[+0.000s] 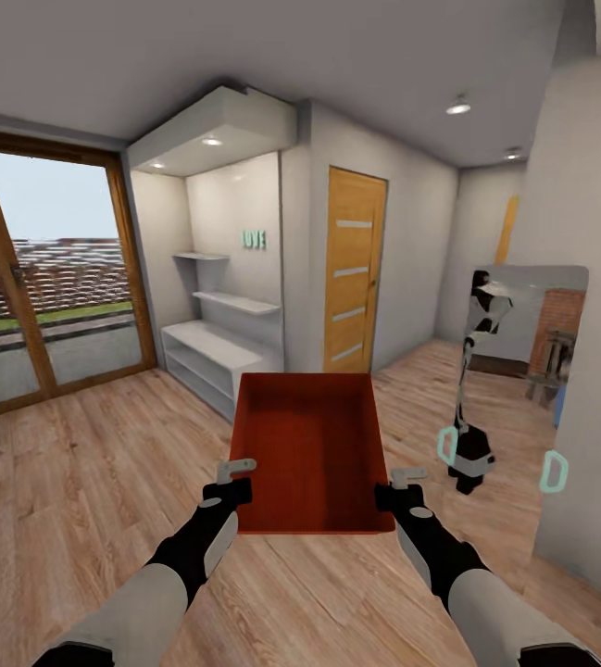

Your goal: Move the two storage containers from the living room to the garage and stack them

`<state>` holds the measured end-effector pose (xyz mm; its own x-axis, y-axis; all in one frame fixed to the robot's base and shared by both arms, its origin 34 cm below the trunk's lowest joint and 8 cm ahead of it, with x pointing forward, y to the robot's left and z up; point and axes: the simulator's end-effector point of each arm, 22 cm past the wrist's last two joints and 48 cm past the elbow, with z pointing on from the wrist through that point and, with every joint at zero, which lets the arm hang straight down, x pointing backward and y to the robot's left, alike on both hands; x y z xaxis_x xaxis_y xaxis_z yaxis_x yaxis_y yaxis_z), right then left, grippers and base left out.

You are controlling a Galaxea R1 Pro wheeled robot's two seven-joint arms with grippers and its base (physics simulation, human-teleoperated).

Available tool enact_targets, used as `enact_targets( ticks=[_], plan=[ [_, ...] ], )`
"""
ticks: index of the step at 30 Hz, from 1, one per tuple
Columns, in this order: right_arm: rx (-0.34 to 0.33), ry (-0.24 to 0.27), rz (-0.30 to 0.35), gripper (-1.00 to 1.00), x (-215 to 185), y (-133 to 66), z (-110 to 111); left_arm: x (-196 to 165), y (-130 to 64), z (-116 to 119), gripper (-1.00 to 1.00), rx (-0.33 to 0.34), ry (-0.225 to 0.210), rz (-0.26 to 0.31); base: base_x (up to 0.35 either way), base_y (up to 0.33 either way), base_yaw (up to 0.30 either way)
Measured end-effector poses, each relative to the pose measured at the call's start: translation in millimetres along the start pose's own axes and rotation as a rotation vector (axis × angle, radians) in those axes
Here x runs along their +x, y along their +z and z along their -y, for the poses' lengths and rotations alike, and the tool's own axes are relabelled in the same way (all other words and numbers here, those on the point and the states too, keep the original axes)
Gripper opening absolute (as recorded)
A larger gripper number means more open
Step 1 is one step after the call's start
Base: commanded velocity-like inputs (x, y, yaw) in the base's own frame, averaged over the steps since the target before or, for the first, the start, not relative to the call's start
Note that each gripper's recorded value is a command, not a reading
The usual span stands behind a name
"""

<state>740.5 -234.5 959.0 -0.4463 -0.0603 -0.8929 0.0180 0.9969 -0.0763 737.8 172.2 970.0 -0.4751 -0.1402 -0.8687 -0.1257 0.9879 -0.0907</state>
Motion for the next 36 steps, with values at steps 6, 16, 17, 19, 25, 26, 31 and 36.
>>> enact_targets(
  ticks=[6,16,17,19,25,26,31,36],
  plan=[
    [0.0,0.0,0.0,-1.0,0.0,0.0,0.0,0.0,0.0,-0.1,-1.0,0.0,0.0,0.0,0.323,0.0,0.0],
    [0.0,-0.001,-0.001,-1.0,0.3,0.0,0.0,0.5,0.0,0.0,-1.0,0.0,0.0,-0.001,0.323,0.0,0.0],
    [0.0,-0.001,-0.001,-1.0,0.3,0.0,0.0,0.5,0.1,0.0,-1.0,0.0,0.0,-0.001,0.323,0.0,0.0],
    [0.0,-0.001,-0.001,-1.0,0.3,0.0,0.1,0.6,0.0,0.0,-1.0,0.0,0.0,-0.001,0.323,0.0,0.0],
    [0.0,-0.001,-0.001,-1.0,0.3,0.0,0.1,0.7,0.0,0.0,-1.0,0.0,0.0,-0.001,0.323,0.0,0.0],
    [0.0,0.0,-0.001,-1.0,0.3,0.0,0.0,0.4,0.0,0.0,-1.0,0.0,0.0,-0.001,0.323,0.0,0.0],
    [0.0,0.0,0.0,-1.0,0.0,0.0,-0.2,0.1,0.1,-0.2,-1.0,0.0,0.0,0.0,0.323,0.0,-0.036],
    [0.001,0.0,0.0,-1.0,0.0,-0.1,-0.2,0.0,0.1,-0.2,-1.0,0.0,0.0,0.0,0.323,0.0,-0.223]
  ],
)
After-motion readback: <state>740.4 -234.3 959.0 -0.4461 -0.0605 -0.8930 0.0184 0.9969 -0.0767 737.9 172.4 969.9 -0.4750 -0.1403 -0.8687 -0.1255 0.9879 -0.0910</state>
